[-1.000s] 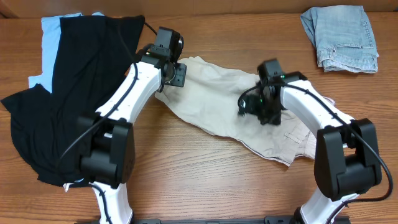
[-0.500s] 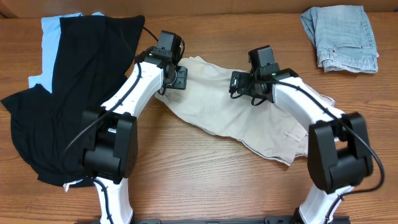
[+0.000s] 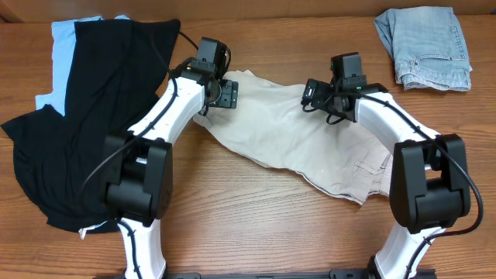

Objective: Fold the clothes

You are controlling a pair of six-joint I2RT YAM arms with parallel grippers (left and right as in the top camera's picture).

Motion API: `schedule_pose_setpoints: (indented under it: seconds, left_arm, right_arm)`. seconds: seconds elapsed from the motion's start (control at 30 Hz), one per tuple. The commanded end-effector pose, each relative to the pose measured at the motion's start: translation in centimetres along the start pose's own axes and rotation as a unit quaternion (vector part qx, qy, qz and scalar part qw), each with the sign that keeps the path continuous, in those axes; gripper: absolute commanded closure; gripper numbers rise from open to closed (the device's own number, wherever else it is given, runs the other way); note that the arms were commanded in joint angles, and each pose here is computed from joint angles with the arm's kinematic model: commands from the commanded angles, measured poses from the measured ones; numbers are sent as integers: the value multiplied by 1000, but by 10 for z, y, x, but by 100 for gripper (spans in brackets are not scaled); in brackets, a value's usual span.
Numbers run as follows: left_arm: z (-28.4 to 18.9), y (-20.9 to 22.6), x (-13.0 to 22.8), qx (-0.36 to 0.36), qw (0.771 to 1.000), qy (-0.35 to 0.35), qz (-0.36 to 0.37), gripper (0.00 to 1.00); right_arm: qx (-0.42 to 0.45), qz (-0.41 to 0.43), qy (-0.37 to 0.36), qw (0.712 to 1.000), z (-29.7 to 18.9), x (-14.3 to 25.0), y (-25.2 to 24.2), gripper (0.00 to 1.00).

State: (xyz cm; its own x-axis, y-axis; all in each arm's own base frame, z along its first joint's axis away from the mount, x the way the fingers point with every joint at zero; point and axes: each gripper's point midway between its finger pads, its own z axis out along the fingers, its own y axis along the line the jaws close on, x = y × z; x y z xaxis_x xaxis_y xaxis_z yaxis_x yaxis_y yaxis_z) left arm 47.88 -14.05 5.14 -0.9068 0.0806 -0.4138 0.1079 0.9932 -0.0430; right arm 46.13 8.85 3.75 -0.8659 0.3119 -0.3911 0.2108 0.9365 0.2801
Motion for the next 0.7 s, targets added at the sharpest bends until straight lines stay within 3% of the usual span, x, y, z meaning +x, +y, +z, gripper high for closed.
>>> schedule_pose_setpoints:
  seconds: [0.0, 0.13, 0.37, 0.67]
  left_arm:
    - [23, 2, 7, 0, 1000, 16, 5, 21]
    - [38, 5, 17, -7, 999, 33, 16, 31]
    - [42, 28, 40, -66, 995, 75, 10, 33]
    - [24, 92, 87, -149, 963, 167, -151, 44]
  right_arm:
    - [-41, 9, -18, 999, -32, -22, 13, 0]
    - [-43, 8, -35, 998, -71, -35, 17, 0]
    - [-17, 11, -37, 999, -102, -38, 11, 0]
    - [52, 27, 24, 998, -103, -5, -19, 0]
